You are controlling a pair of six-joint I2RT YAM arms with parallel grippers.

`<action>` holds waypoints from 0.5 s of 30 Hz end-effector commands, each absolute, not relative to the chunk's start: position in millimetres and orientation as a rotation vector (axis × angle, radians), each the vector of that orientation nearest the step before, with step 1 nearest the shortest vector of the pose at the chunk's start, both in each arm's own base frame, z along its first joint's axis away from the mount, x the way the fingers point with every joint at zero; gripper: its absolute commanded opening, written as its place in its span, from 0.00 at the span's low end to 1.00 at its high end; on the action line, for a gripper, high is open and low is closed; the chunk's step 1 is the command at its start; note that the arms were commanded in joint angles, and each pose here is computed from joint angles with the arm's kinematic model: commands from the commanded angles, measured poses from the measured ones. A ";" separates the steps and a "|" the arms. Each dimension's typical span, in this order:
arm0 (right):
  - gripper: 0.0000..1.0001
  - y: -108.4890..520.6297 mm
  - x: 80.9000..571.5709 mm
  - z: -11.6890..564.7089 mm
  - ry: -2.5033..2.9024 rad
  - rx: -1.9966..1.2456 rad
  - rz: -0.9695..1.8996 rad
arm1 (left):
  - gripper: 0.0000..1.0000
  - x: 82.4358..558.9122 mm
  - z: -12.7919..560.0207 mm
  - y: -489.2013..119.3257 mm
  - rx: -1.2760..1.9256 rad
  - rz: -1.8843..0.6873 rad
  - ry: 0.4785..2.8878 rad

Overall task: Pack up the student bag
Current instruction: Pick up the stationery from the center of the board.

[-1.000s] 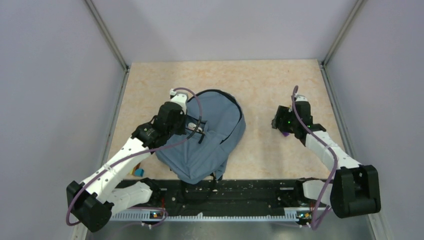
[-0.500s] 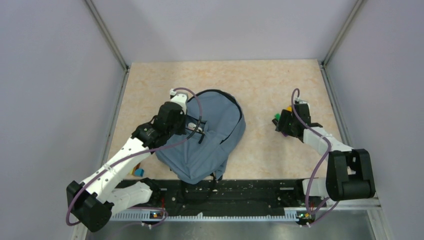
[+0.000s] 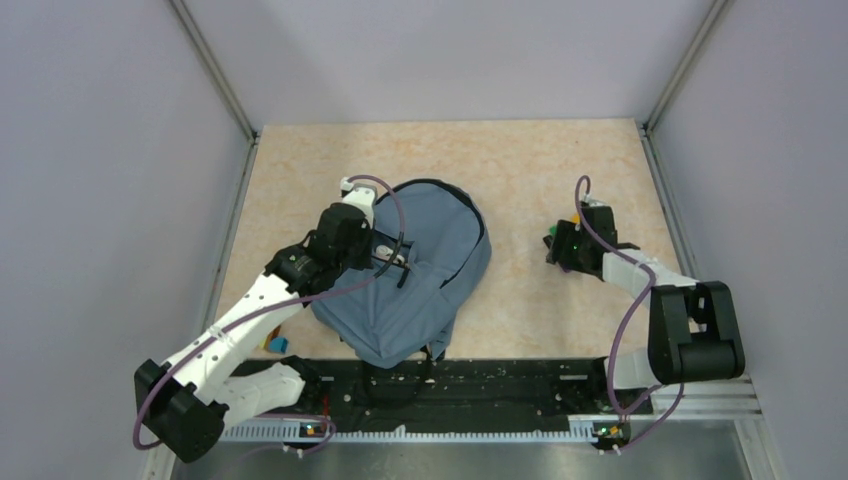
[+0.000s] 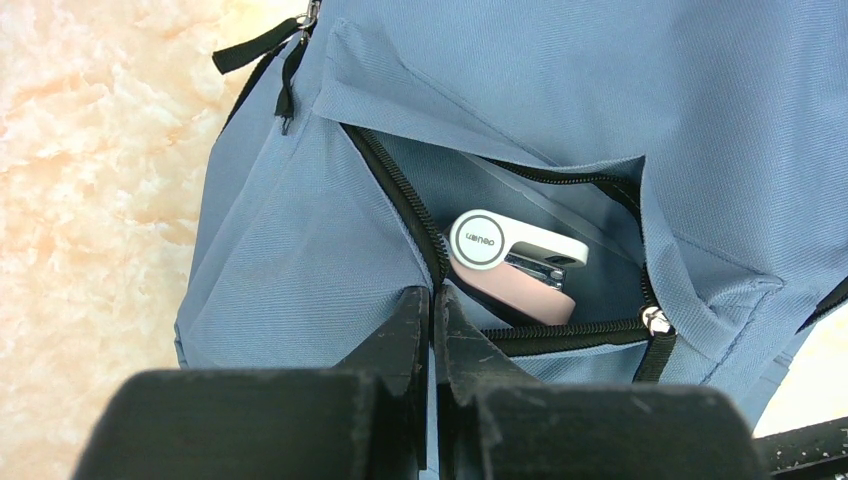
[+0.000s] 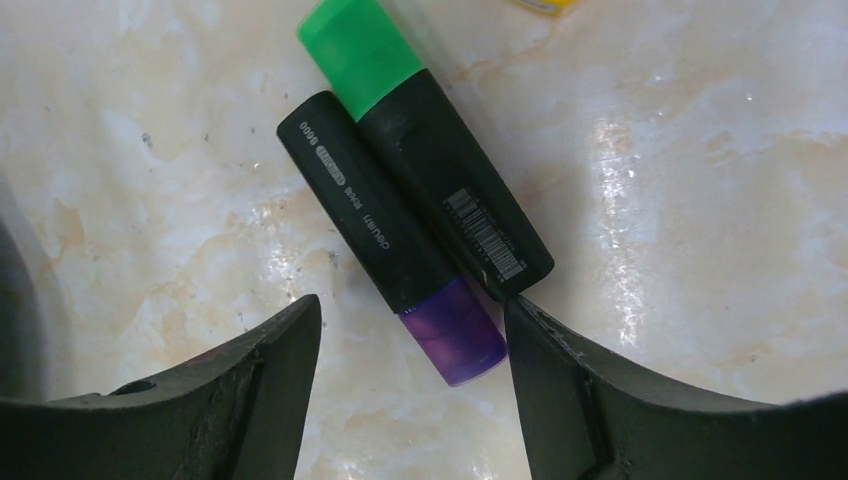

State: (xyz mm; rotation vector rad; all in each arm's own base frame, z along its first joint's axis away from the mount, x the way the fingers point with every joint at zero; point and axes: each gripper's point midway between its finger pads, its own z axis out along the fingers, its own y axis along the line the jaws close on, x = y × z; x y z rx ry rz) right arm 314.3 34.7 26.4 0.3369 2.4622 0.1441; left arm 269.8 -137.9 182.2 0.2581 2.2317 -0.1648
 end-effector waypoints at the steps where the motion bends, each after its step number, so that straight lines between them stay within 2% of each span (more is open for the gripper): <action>1: 0.66 53.6 320.3 40.5 2.432 0.268 0.258 | 0.00 286.0 195.7 -131.8 0.204 -0.125 2.161; 7: 0.65 64.5 315.3 39.7 2.453 0.226 0.244 | 0.00 286.5 194.7 -132.5 0.207 -0.125 2.165; 15: 0.56 66.5 320.8 33.4 2.472 0.214 0.141 | 0.00 287.7 191.0 -131.9 0.207 -0.116 2.176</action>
